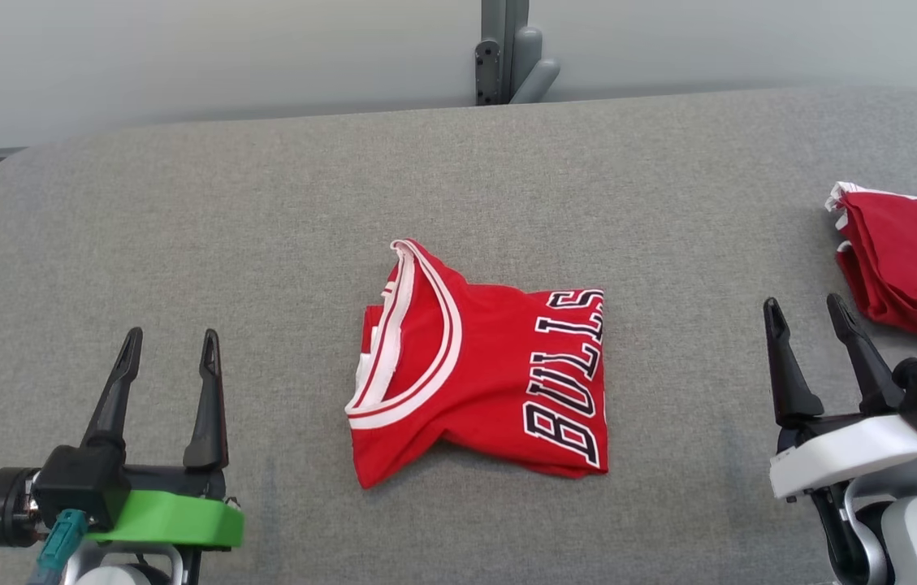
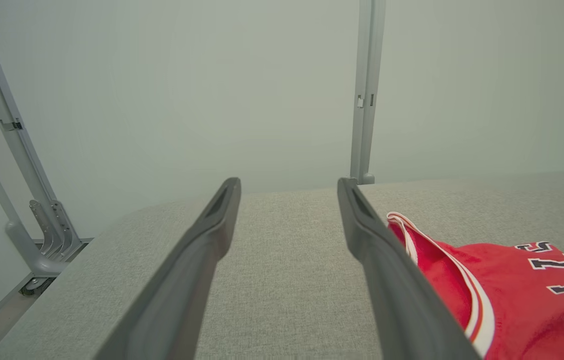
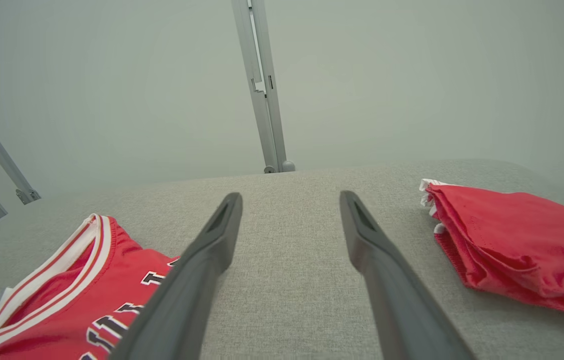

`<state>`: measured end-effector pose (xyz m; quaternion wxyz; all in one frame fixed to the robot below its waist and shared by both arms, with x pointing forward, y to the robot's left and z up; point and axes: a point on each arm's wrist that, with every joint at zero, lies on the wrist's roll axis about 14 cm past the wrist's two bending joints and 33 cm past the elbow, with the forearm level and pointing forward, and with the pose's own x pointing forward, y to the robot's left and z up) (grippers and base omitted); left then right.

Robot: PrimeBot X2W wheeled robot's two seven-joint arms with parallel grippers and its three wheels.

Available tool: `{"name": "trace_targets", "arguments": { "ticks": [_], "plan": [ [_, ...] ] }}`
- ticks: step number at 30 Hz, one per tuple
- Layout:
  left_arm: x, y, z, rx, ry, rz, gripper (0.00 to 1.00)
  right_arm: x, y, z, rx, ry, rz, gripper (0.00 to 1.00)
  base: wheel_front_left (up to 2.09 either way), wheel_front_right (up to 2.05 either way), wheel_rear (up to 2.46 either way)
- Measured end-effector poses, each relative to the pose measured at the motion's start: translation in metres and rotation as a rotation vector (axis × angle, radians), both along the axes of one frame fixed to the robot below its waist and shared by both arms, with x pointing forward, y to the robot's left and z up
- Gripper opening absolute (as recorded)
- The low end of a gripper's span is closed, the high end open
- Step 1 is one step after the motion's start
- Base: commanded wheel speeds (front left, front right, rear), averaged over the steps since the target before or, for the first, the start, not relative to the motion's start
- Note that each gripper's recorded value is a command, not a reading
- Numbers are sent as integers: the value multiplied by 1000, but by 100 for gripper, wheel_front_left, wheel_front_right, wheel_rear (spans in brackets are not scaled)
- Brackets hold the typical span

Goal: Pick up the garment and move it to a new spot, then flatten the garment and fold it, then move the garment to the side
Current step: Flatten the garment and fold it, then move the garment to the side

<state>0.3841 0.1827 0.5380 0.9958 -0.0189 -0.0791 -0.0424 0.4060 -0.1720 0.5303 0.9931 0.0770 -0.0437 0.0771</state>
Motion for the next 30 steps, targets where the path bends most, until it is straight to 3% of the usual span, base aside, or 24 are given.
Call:
{"name": "trace_targets", "arguments": {
  "ticks": [13, 30],
  "plan": [
    [-21, -6, -2, 20, 43, -28, 100, -34, -15, 5, -18, 16, -38, 100, 0, 0, 0],
    [-27, -5, -3, 3, 64, -17, 100, -39, -12, 7, -11, 21, -32, 100, 0, 0, 0]
  ]
}}
